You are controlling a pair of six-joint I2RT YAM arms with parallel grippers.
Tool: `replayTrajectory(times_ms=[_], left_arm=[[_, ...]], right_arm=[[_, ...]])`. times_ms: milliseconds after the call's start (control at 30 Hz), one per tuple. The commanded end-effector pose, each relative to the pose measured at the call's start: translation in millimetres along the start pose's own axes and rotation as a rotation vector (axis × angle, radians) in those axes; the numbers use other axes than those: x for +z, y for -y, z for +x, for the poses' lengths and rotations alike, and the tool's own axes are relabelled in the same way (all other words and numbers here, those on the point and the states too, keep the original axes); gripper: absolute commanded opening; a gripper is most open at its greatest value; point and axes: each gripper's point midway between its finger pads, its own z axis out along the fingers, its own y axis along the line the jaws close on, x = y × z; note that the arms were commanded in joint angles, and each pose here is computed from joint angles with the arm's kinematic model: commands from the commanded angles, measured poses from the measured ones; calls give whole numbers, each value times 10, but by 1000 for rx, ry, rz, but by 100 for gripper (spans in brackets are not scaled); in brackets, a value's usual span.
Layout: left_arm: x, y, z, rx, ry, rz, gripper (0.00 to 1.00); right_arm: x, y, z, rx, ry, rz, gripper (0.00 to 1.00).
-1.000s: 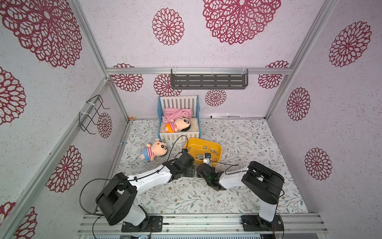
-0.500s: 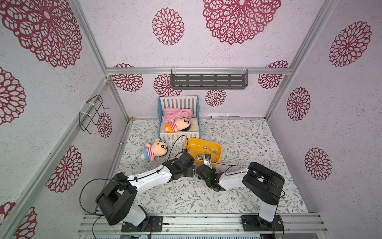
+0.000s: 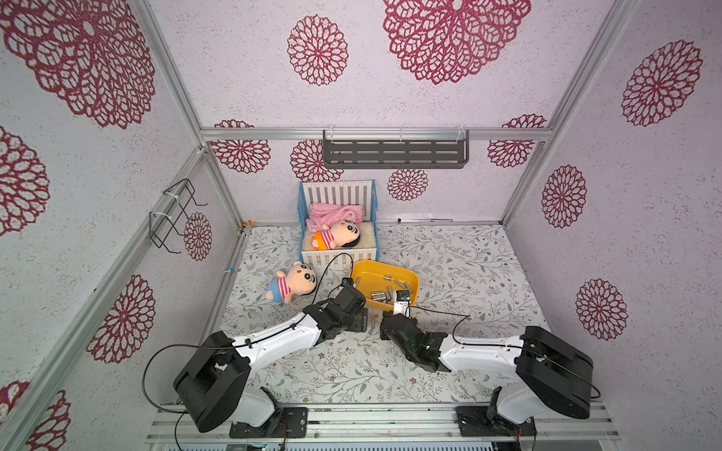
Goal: Put the screws on the desktop into the storage box
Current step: Pick up the screw from the center of the board, then place the screw in the storage box, then pick up the screw from the center of the board.
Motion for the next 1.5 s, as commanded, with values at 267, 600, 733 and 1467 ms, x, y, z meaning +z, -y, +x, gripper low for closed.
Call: replayTrajectory(times_ms=[267, 600, 733, 1467], left_arm=[[-6, 20, -30, -9, 11, 20, 80], [91, 175, 69, 41, -32, 39, 79], [181, 289, 110, 72, -51, 36, 77], [585, 577, 252, 158, -131, -15, 43]], right_arm=[[379, 278, -652, 37, 46, 59, 13], [548, 398, -726, 29, 14, 80, 43], [410, 406, -821, 24, 26, 73, 48], [-833, 1217, -1036, -3, 206, 136, 58]])
